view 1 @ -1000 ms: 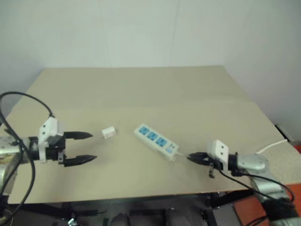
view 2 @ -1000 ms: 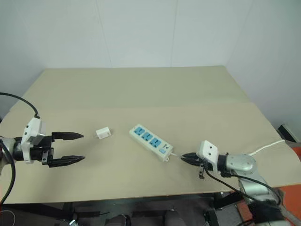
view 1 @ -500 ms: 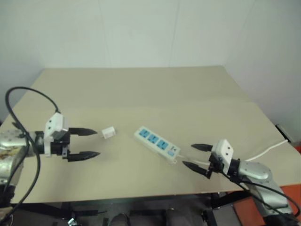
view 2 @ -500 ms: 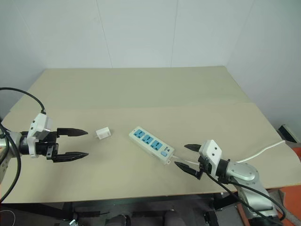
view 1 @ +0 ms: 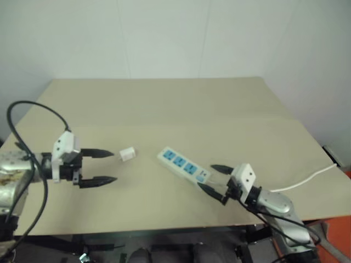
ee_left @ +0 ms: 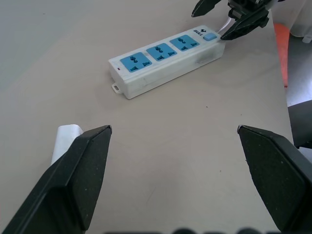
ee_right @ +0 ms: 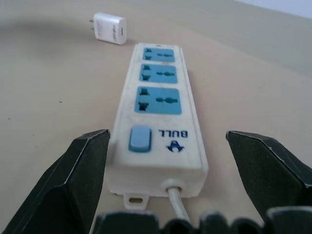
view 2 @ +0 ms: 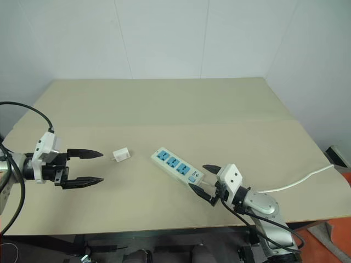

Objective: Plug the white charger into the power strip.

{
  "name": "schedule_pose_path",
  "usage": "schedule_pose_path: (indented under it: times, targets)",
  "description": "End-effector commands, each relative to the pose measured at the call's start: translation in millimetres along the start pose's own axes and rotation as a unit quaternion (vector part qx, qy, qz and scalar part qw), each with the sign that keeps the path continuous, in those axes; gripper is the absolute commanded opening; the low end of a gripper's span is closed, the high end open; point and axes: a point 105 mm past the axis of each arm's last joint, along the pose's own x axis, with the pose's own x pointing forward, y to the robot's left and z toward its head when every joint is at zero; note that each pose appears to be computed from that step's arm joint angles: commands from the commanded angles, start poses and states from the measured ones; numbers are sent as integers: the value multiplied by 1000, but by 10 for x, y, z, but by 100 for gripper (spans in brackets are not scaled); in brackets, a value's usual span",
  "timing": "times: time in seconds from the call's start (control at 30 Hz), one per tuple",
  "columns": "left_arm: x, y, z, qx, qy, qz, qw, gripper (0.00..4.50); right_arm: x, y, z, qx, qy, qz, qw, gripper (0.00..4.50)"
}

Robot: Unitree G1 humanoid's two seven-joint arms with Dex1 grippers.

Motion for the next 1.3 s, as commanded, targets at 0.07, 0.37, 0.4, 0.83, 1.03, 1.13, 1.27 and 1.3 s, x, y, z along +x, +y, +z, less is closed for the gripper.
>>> schedule_pose_path:
  times: [0.07,0.37,0.4,0.83,1.03,1.13,1.27,1.3]
  targets:
    - [52,-17,73,24,-8,-6,1000,450,40,11,49,-8,-13,11,1000,447]
    - [101,-47,73,22,-19,-4,1000,450,53,118,20,54,-15,55,997,447]
    - [99,-50,69,21,-20,-3,1000,450,53,128,22,64,-16,59,996,447]
    - [115,-60,46,19,-23,1,1000,450,225,187,-132,21,-13,5,1000,447]
    - [107,-42,38,19,-23,5,1000,450,175,164,-194,15,-7,-1,1000,447]
    - [130,-36,45,21,-26,3,999,450,136,159,-230,17,-2,4,1000,447]
    - [145,-41,51,23,-27,-2,999,450,111,143,-244,24,-2,5,1000,447]
    - [145,-37,49,23,-27,-2,999,450,110,138,-249,27,-1,4,1000,447]
